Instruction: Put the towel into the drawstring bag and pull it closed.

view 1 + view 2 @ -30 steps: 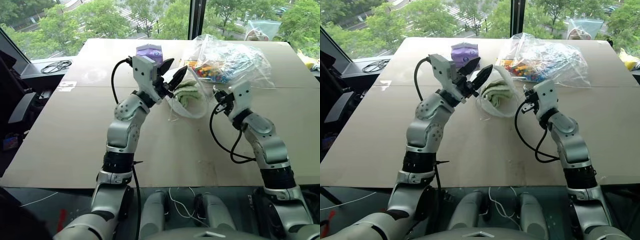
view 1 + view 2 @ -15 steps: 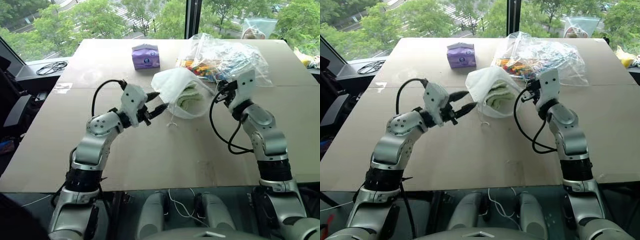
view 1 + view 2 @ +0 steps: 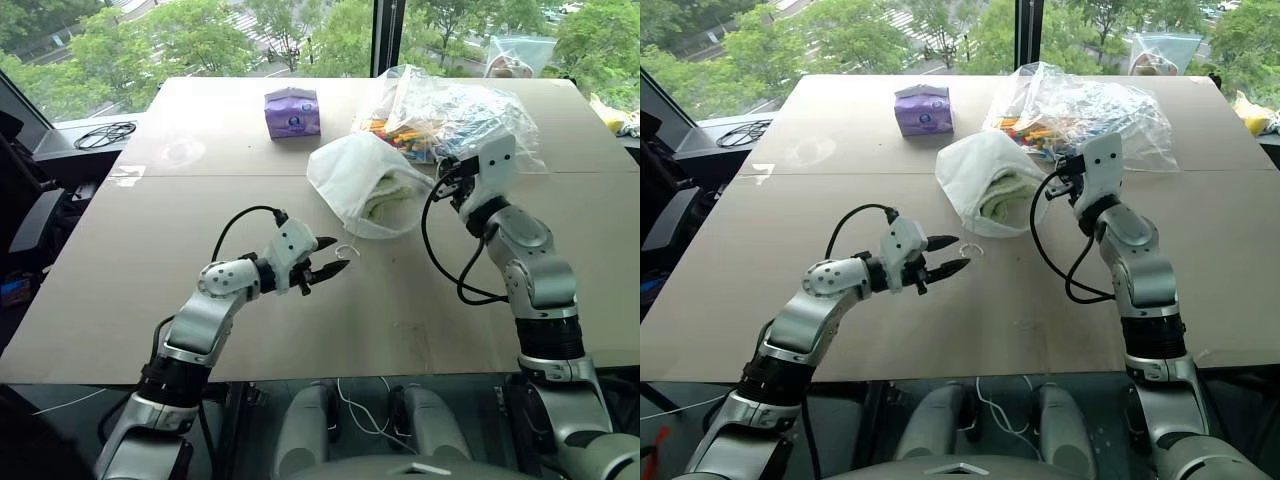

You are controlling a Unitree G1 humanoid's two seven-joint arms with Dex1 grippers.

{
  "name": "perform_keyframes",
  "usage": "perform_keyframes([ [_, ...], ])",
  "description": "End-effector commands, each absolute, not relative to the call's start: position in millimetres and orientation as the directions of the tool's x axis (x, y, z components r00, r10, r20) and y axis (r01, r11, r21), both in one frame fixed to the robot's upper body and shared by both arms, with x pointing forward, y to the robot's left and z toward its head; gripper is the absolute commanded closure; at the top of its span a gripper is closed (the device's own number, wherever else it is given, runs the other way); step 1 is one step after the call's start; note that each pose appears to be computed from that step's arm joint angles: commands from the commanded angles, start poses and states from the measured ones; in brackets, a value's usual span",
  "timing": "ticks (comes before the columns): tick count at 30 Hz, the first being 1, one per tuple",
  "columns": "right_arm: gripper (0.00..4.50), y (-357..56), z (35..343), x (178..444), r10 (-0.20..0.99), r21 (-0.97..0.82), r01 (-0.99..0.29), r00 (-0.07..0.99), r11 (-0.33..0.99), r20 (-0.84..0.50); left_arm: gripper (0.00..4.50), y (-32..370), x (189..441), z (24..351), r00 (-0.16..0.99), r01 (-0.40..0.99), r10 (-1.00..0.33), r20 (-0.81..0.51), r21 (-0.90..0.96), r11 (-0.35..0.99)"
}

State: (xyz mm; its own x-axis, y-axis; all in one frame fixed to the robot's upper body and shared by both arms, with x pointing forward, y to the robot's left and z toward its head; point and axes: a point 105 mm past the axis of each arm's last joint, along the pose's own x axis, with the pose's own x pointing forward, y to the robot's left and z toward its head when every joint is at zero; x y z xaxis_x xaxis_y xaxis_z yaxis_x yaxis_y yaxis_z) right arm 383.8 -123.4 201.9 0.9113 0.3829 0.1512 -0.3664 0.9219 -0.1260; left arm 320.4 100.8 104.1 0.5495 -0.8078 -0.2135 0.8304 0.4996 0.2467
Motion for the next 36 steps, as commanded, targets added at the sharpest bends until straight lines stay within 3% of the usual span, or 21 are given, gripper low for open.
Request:
perform_keyframes([
  [1,4.50,-122.1,223.9,378.4,0.383,-0.145,-0.359,0.896,0.922,0.222,2.09,82.6,327.1,116.0,0.544,0.826,-0.829,-0.135,0.263,0.499],
  [9,4.50,-122.5,224.8,376.3,0.381,-0.145,-0.355,0.897,0.923,0.223,2.09,73.2,349.9,115.1,0.618,0.770,-0.783,-0.067,0.255,0.585],
  [10,4.50,-122.7,224.5,375.9,0.380,-0.145,-0.355,0.898,0.924,0.222,2.31,74.5,349.6,115.1,0.620,0.767,-0.782,-0.062,0.257,0.588],
  [12,4.50,-123.3,224.0,376.0,0.377,-0.146,-0.352,0.899,0.924,0.221,3.27,78.6,348.0,117.5,0.625,0.760,-0.779,-0.045,0.259,0.596],
  [14,4.50,-124.5,223.8,376.8,0.373,-0.149,-0.347,0.901,0.926,0.221,3.74,83.7,348.8,119.8,0.645,0.742,-0.764,-0.034,0.269,0.614],
  [16,4.50,-126.4,223.6,378.0,0.365,-0.156,-0.337,0.904,0.928,0.221,4.49,87.9,350.1,120.6,0.663,0.724,-0.748,-0.032,0.282,0.630],
  [19,4.50,-130.5,224.6,380.2,0.342,-0.198,-0.301,0.912,0.933,0.227,4.49,95.0,353.6,129.3,0.701,0.676,-0.713,0.000,0.321,0.664],
  [23,4.50,-149.8,253.4,387.1,0.205,-0.314,-0.092,0.914,0.945,0.350,4.49,102.1,352.4,177.5,0.714,0.563,-0.674,0.190,0.417,0.714],
  [27,4.50,-161.6,300.4,384.8,0.111,-0.317,0.071,0.847,0.946,0.520,4.49,127.8,364.6,242.7,0.757,0.253,-0.501,0.419,0.520,0.816],
  [30,4.50,-173.7,316.4,383.7,0.040,-0.312,0.182,0.806,0.932,0.591,4.49,156.8,372.2,283.5,0.758,0.027,-0.328,0.564,0.476,0.879],
  [36,4.50,-185.1,308.7,389.9,-0.025,-0.299,0.241,0.815,0.923,0.579,4.49,184.2,389.1,285.3,0.803,-0.088,-0.147,0.577,0.359,0.929],
])
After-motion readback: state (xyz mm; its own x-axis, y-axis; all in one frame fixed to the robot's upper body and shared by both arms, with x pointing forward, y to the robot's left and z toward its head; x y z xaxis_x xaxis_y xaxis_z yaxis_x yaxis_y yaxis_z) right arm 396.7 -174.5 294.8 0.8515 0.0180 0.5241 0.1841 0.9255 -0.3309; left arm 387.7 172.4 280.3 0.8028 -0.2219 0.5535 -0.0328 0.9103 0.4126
